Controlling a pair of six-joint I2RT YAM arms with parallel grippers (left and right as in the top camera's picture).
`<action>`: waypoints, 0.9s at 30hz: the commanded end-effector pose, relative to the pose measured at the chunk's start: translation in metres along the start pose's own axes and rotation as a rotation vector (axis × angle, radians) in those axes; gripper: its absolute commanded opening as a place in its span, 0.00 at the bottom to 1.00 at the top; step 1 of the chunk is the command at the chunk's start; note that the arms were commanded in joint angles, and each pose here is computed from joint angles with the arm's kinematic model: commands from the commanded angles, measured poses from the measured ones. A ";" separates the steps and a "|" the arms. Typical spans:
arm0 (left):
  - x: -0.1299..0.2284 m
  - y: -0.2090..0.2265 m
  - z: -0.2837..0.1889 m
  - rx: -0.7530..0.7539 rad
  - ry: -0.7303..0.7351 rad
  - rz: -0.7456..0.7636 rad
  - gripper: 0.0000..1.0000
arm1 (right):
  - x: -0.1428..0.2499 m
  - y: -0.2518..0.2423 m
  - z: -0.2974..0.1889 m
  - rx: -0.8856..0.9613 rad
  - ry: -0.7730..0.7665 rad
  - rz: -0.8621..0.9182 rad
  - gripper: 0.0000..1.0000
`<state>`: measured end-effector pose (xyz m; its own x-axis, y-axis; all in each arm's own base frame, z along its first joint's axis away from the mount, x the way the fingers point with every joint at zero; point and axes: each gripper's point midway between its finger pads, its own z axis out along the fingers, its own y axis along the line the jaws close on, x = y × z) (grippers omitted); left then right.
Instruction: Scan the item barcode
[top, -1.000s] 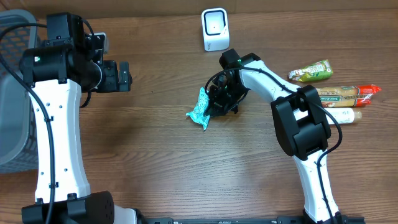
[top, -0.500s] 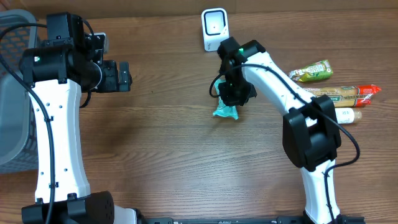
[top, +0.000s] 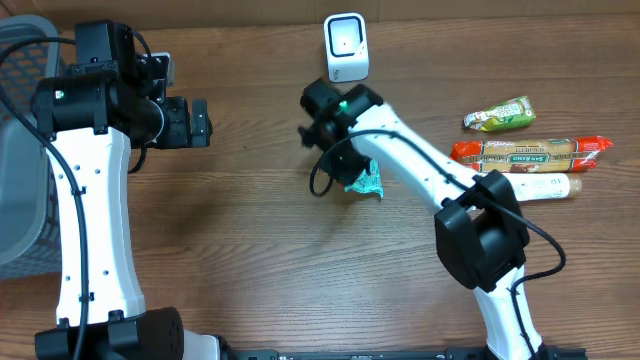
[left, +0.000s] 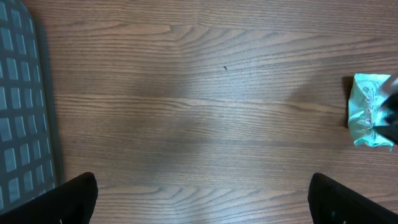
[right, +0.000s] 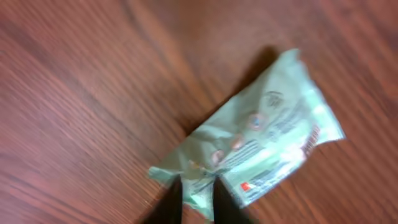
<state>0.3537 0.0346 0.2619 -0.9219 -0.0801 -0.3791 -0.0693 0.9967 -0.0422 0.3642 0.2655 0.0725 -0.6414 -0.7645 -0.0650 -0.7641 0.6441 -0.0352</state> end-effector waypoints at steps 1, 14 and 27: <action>0.000 0.000 0.001 0.009 0.003 0.019 1.00 | -0.029 0.007 -0.046 -0.298 -0.188 0.254 0.36; 0.000 0.000 0.001 0.009 0.003 0.019 1.00 | -0.005 0.037 0.024 -0.370 0.011 0.262 0.36; 0.000 0.000 0.001 0.009 0.003 0.019 1.00 | 0.050 -0.060 0.034 0.004 0.166 0.433 0.29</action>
<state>0.3536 0.0346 0.2619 -0.9220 -0.0802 -0.3788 -0.0693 0.9967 -0.0423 0.3622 0.2245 0.0364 -0.8647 -0.4948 0.0862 -0.4908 0.8689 0.0642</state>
